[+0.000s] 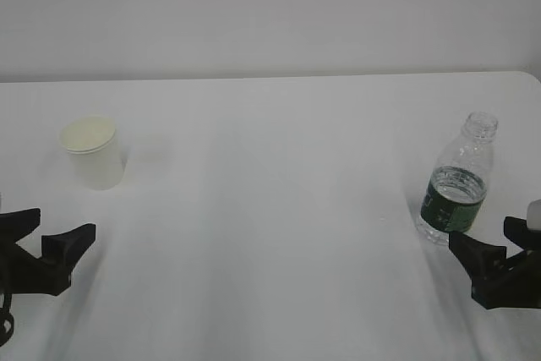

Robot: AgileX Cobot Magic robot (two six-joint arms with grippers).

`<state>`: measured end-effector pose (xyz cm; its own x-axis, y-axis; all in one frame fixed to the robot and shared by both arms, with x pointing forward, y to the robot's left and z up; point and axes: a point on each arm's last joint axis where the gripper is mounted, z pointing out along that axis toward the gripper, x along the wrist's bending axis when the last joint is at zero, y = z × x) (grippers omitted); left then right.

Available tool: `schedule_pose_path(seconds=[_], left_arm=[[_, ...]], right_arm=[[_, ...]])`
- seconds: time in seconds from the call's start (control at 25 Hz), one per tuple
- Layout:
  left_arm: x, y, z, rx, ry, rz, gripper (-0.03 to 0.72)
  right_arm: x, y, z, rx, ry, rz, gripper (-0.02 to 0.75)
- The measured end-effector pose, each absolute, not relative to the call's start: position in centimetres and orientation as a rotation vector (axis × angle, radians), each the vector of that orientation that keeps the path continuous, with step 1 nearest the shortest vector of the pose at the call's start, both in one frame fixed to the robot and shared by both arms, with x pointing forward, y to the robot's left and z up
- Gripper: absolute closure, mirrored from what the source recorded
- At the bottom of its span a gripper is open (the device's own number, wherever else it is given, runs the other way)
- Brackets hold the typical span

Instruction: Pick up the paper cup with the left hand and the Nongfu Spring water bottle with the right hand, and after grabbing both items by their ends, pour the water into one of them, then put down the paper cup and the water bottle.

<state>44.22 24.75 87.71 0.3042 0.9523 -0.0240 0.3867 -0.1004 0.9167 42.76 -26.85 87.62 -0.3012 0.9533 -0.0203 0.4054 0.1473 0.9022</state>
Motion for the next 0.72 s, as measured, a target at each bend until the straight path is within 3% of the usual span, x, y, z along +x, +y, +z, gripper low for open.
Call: schedule_pose_path(seconds=[0.48, 0.72], left_arm=[[44.4, 24.8, 87.0, 1.673, 1.267, 0.774, 0.095], [44.9, 24.9, 87.1, 1.654, 1.278, 0.793, 0.095]], right_arm=[[44.6, -27.0, 88.1, 1.282, 1.736, 1.131, 0.14], [45.4, -26.9, 86.4, 1.334, 1.778, 1.105, 0.14]])
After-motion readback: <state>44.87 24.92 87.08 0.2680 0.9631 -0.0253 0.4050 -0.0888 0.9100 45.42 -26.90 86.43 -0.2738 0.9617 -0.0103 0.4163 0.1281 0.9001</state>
